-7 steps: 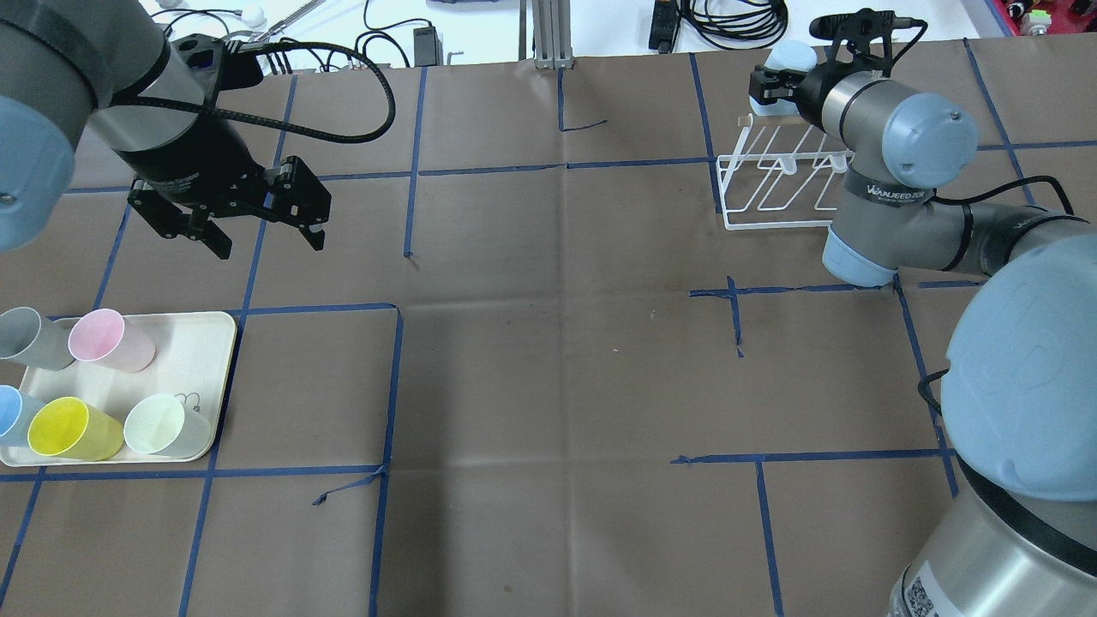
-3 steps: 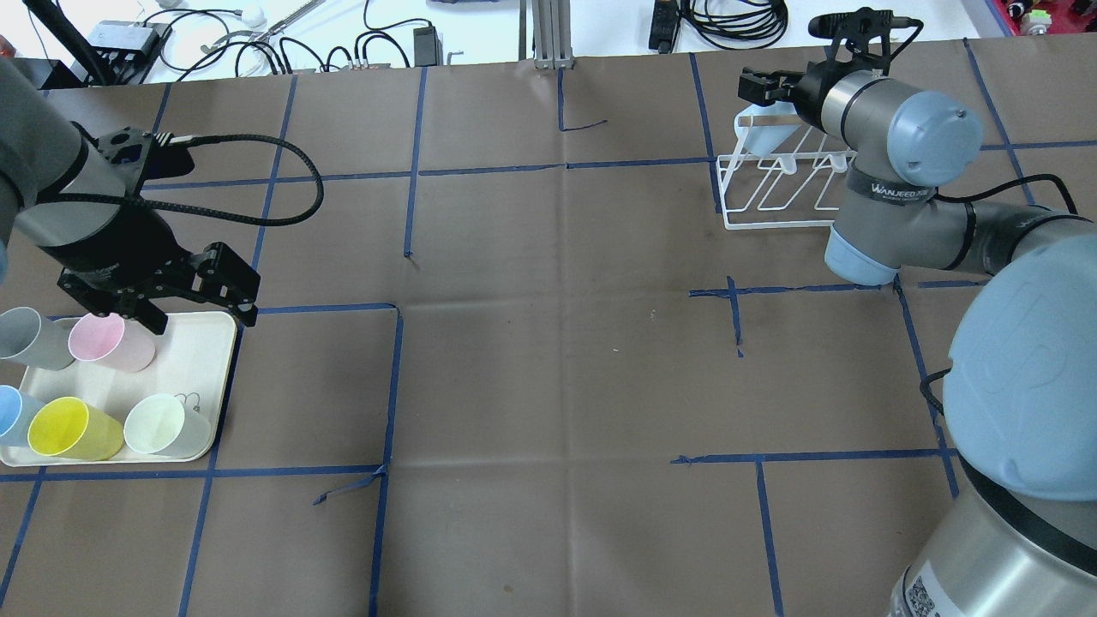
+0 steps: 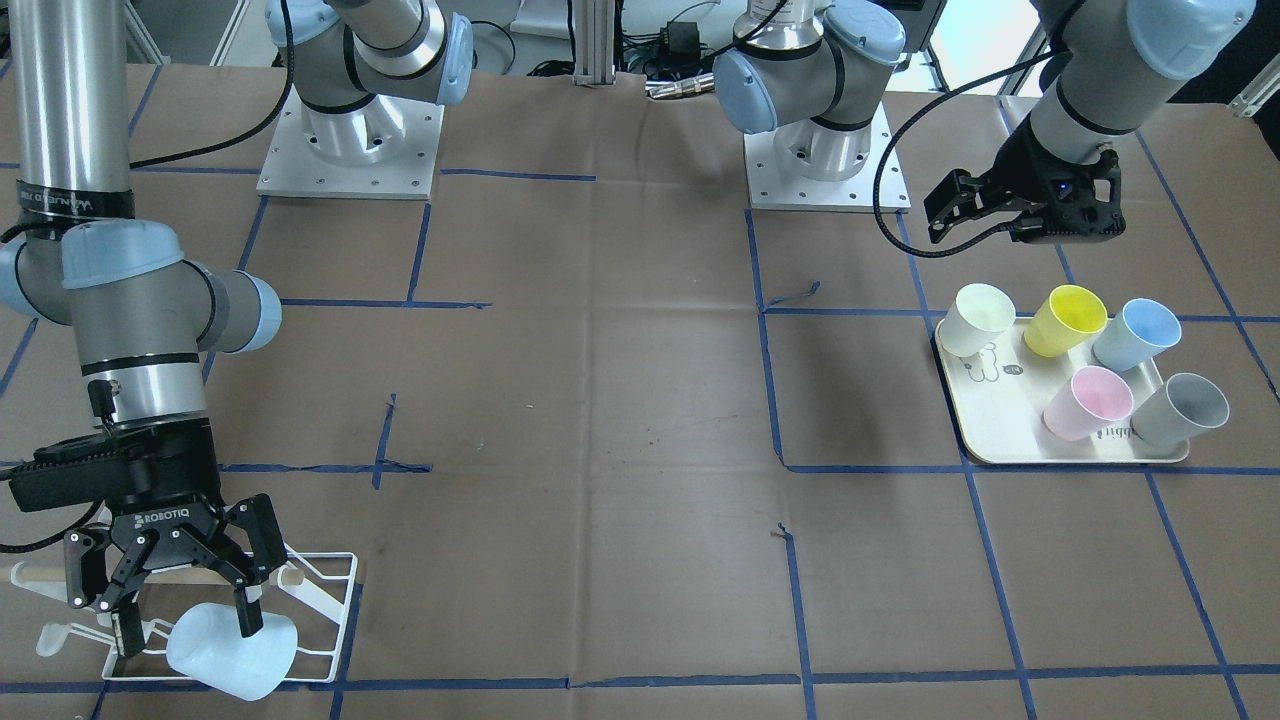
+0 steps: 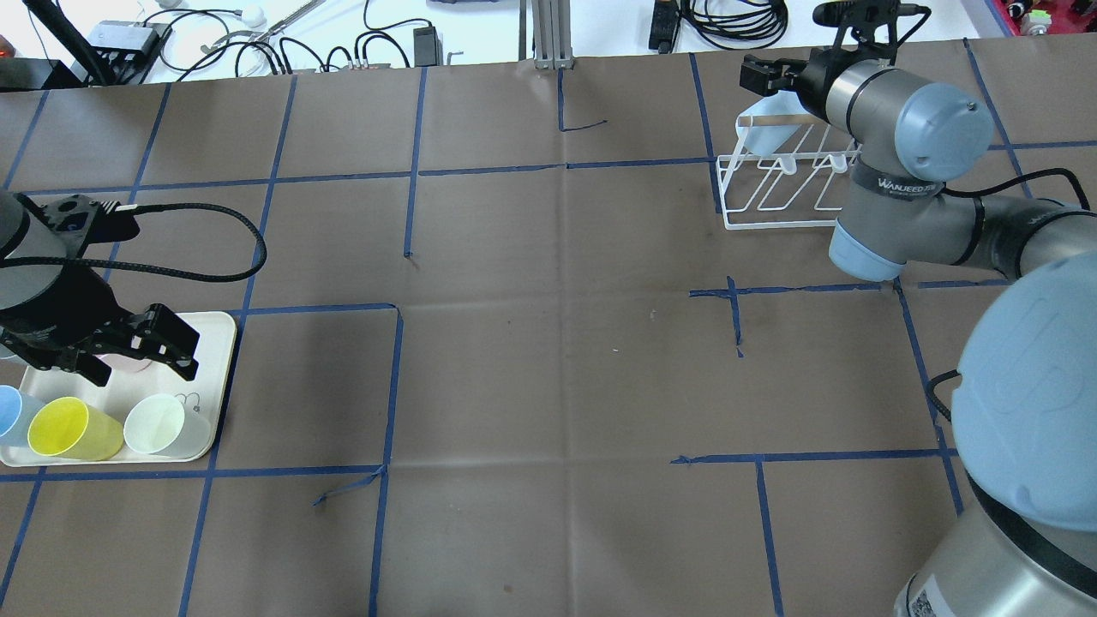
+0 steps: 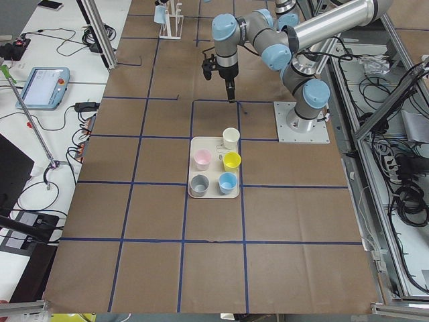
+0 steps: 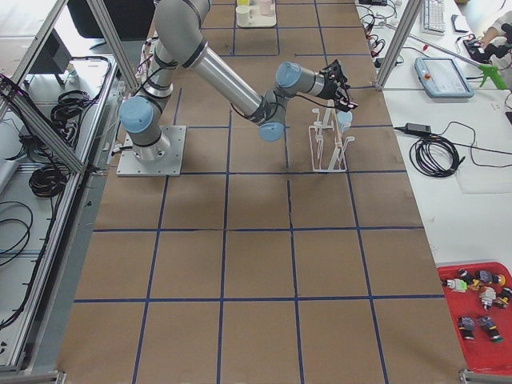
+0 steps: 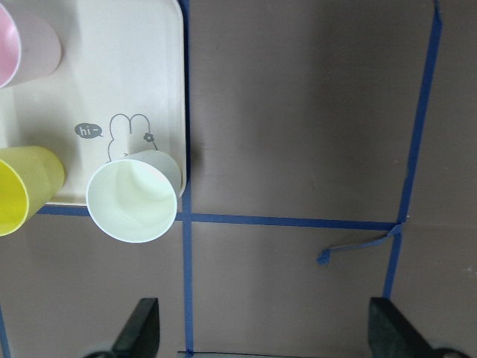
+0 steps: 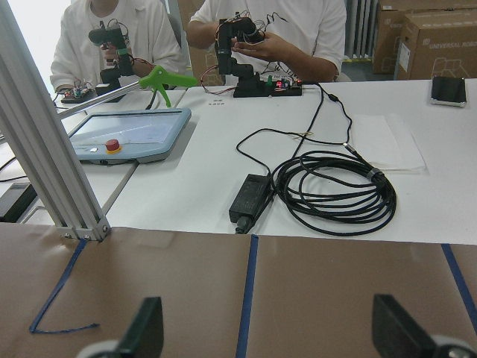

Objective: Transfer IKEA cup to right arm and place on rack

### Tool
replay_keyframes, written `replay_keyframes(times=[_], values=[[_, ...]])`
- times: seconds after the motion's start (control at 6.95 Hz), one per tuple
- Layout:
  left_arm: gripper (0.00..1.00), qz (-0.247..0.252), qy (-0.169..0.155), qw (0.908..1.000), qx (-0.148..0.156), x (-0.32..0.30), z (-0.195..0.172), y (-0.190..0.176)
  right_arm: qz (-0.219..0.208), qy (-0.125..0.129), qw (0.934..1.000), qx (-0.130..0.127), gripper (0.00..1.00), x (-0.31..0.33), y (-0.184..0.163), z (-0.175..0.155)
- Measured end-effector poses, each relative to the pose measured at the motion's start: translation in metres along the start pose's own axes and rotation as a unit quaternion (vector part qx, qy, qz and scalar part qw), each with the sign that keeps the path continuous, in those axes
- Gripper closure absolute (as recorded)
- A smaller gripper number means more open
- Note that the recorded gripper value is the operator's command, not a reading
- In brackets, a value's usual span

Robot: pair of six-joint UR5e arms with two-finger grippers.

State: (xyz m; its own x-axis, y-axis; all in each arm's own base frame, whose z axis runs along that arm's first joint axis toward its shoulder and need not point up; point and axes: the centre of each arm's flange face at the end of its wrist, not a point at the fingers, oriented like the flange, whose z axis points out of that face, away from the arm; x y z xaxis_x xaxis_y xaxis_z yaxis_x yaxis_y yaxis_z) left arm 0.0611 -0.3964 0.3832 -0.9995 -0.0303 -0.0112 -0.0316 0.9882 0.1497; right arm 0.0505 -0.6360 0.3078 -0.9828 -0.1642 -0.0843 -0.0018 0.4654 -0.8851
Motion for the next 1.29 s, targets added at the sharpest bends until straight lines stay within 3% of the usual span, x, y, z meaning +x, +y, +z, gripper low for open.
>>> replay_keyframes(times=[0.43,0.72,0.86,1.01,1.29], values=[[0.03,0.012,0.007,0.9999,0.004,-0.037,0.02,-0.001,-0.007,-0.009,0.999,0.043,0.0,-0.024,-0.043,-0.04],[0.02,0.013,0.007,0.9999,0.007,-0.035,0.061,-0.002,0.022,-0.047,0.9972,0.054,0.0,-0.067,-0.054,-0.058],[0.02,0.013,0.008,0.9999,0.004,-0.03,0.086,0.003,0.057,-0.077,0.9944,0.045,0.0,-0.089,-0.048,-0.061],[0.02,0.014,0.012,0.9998,-0.003,-0.025,0.105,0.008,0.102,-0.115,0.9876,0.031,0.0,-0.108,-0.041,-0.062],[0.02,0.014,0.011,0.9998,-0.004,-0.023,0.128,0.009,0.196,-0.187,0.9625,-0.008,0.0,-0.136,-0.03,-0.065]])
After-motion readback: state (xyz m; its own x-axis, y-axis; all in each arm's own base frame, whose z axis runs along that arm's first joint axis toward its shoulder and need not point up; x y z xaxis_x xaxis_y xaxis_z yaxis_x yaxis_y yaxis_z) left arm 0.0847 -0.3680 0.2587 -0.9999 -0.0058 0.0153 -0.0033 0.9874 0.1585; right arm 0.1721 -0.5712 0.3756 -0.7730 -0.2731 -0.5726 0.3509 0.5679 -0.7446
